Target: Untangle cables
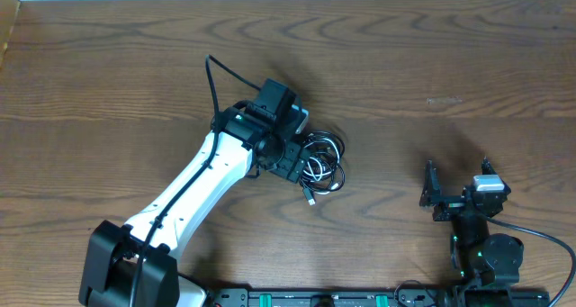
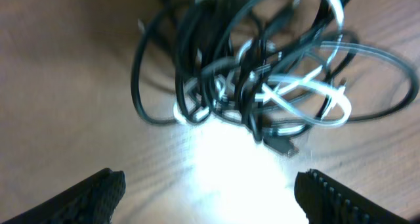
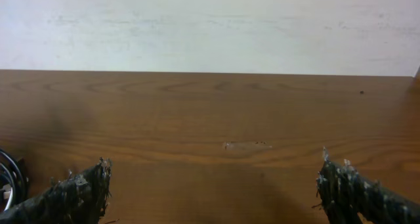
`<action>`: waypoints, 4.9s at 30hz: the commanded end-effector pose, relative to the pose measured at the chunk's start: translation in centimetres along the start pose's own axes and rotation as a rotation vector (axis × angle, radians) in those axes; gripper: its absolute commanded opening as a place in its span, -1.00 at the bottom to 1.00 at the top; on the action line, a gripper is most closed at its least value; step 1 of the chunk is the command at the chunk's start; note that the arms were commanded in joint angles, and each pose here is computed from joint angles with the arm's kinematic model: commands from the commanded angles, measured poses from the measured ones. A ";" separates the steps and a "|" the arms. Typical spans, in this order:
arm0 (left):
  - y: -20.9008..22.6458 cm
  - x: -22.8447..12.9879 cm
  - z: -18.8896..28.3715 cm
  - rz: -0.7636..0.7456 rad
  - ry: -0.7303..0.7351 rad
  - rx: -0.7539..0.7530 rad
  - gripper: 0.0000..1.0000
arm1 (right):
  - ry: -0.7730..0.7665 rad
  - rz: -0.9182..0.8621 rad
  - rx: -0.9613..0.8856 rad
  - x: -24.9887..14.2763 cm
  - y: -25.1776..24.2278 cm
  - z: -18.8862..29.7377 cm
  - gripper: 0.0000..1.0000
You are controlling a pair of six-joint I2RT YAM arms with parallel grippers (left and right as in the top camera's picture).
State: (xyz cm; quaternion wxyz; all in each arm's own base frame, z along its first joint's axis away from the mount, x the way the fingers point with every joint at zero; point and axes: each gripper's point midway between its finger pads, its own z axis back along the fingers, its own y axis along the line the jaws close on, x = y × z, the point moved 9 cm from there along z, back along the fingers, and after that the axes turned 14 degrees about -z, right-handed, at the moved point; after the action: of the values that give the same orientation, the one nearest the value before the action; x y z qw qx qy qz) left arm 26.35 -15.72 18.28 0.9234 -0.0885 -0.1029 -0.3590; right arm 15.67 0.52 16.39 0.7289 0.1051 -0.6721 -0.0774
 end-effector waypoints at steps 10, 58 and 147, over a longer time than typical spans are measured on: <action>-1.4 -1.6 -0.9 -0.013 0.115 -0.027 0.75 | -0.001 -0.008 -0.004 0.0 -0.1 0.0 0.98; -3.2 0.1 -6.8 0.110 -0.024 0.031 0.55 | 0.000 -0.008 -0.004 0.0 -0.1 0.0 0.98; -3.8 0.7 5.4 -0.076 -0.424 0.175 -0.85 | -0.007 -0.009 0.006 0.1 0.0 0.0 0.98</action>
State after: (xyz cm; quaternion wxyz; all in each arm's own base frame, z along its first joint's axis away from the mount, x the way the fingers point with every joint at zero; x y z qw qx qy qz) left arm 23.65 -17.71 23.22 0.8833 -0.0839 -0.3116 -0.3401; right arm 15.68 0.49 16.40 0.7282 0.1043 -0.6728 -0.0783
